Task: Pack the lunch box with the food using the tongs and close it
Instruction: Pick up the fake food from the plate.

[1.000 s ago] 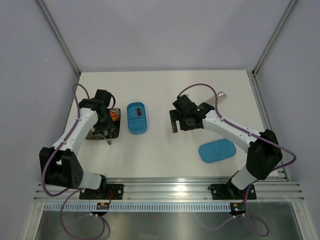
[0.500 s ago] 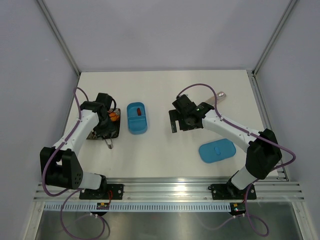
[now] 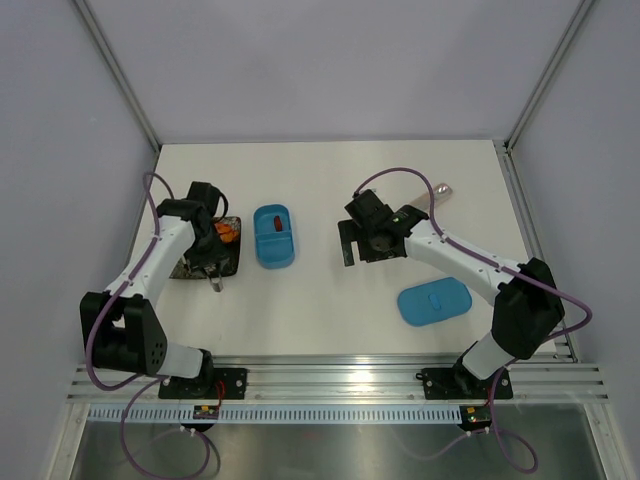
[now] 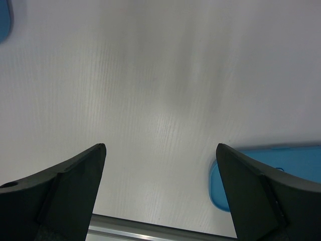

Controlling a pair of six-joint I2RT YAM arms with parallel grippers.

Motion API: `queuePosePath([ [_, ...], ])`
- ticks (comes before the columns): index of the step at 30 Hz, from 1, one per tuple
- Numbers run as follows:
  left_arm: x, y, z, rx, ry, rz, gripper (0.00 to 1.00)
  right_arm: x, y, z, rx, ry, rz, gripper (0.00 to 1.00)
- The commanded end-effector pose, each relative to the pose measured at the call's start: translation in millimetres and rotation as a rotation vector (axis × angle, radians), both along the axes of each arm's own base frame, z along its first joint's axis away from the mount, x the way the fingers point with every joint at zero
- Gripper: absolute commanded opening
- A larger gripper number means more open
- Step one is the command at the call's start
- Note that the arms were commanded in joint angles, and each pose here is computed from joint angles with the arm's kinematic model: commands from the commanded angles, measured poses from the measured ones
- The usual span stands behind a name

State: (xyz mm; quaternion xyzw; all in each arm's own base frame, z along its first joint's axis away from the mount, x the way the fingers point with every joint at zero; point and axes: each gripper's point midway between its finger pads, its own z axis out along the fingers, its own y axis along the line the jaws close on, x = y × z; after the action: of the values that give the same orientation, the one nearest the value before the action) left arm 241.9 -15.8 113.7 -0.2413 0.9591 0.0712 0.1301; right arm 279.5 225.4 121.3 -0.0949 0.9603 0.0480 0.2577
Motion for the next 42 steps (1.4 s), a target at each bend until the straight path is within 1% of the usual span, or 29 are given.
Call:
queuePosePath([
  [1, 16, -1, 8, -0.03, -0.039, -0.011, 0.46, 3, -1, 15, 0.031, -0.048, -0.002, 0.99],
  [11, 20, -1, -4, -0.032, -0.009, -0.008, 0.46, -1, -4, 15, 0.037, -0.049, -0.014, 1.0],
  [18, 28, 2, -1, -0.039, -0.021, -0.006, 0.47, -3, -6, 15, 0.038, -0.049, -0.019, 0.99],
  [23, 25, -2, -2, -0.061, -0.011, -0.014, 0.45, -4, -7, 15, 0.041, -0.047, -0.025, 1.0],
  [32, 3, -6, 13, -0.097, -0.031, -0.002, 0.32, -4, -8, 16, 0.042, -0.051, -0.037, 0.99],
  [34, 0, -8, 20, -0.11, -0.044, -0.004, 0.24, -3, -6, 15, 0.043, -0.049, -0.034, 0.99],
  [35, 0, -9, 23, -0.113, -0.053, -0.005, 0.24, -3, -6, 16, 0.045, -0.05, -0.033, 0.99],
  [36, -1, -9, 25, -0.119, -0.057, -0.008, 0.19, -2, -5, 16, 0.046, -0.049, -0.033, 1.0],
  [39, -1, -9, 40, -0.117, -0.089, -0.009, 0.12, -1, -4, 17, 0.049, -0.049, -0.03, 0.99],
  [40, 0, -8, 43, -0.113, -0.096, -0.009, 0.08, -1, -4, 16, 0.047, -0.048, -0.029, 0.99],
  [42, -1, -7, 51, -0.112, -0.107, -0.012, 0.05, -1, -3, 17, 0.048, -0.05, -0.029, 1.0],
])
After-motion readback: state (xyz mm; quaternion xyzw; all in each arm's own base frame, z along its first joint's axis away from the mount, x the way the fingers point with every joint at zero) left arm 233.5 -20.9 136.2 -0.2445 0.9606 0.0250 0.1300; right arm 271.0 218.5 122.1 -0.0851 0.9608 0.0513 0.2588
